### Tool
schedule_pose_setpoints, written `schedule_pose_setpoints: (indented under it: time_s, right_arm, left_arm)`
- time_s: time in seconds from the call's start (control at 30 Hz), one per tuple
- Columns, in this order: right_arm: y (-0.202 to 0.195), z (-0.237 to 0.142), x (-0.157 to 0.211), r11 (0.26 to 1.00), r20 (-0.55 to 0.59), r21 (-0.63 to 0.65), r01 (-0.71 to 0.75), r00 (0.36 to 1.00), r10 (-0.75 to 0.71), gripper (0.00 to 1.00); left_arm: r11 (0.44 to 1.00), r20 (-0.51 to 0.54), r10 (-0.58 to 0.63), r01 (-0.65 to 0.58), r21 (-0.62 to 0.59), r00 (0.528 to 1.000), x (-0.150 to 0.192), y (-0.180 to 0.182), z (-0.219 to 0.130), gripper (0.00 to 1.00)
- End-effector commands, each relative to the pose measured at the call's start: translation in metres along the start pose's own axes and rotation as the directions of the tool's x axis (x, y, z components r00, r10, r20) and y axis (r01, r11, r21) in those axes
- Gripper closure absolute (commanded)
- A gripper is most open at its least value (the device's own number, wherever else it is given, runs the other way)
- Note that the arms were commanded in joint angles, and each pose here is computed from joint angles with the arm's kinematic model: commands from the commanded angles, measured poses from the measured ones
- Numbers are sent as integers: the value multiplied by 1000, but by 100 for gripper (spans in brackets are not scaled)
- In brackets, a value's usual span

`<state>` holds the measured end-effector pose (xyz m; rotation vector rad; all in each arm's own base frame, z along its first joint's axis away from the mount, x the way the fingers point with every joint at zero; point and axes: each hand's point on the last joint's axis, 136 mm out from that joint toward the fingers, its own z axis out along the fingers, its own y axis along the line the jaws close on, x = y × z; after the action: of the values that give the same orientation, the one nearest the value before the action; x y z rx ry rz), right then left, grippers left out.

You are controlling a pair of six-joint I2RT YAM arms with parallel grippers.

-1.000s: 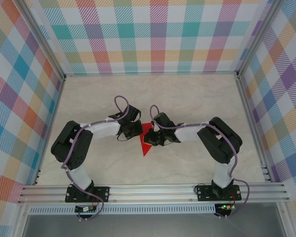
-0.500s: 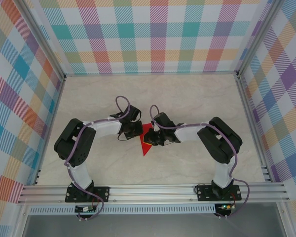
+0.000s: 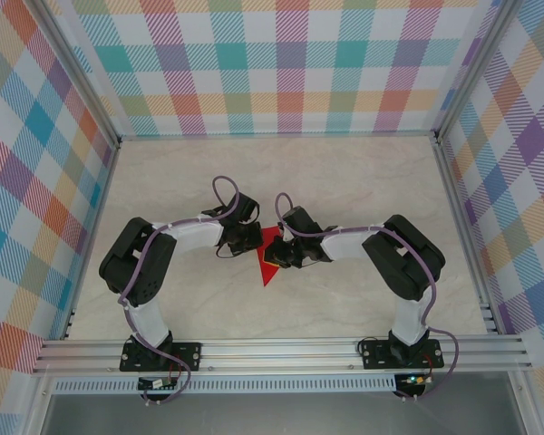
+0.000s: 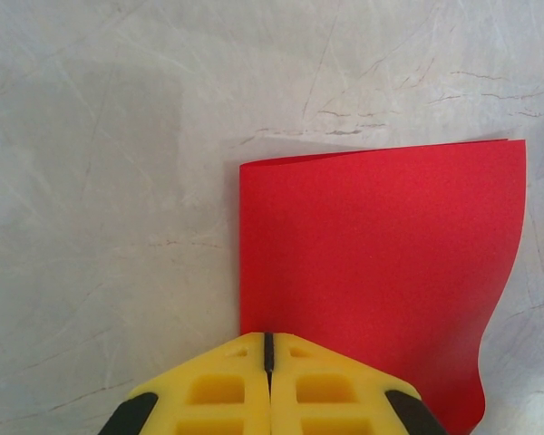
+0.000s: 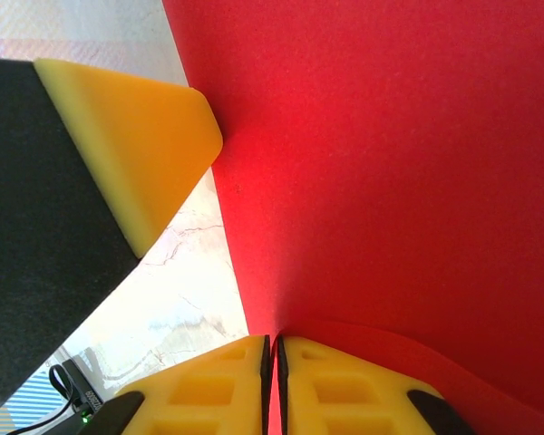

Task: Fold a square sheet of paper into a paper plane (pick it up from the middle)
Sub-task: Third fold the triangle at the center of the table.

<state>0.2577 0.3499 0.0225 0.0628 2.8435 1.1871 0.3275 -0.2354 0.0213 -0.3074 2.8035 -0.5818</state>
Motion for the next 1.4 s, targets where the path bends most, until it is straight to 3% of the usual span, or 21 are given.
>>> schedule_pose_setpoints:
  time_s: [0.0, 0.6, 0.97, 1.37]
  right_arm:
    - [-1, 6, 0, 1000, -10, 10, 25, 1000, -25, 87]
    - [-5, 10, 0, 1000, -17, 19, 18, 1000, -18, 85]
    - [-17, 11, 5, 998, -29, 59, 14, 999, -13, 72]
    - [-16, 10, 5, 998, -26, 52, 30, 999, -29, 78]
  left_arm:
    - [1000, -40, 2, -2, -7, 999, 6, 4, 2, 94]
    - [1000, -44, 4, -4, -2, 999, 7, 3, 1, 95]
    - [1000, 19, -15, 15, 0, 1000, -15, 0, -29, 94]
    - [993, 19, -59, 56, 102, 998, -12, 4, -51, 94]
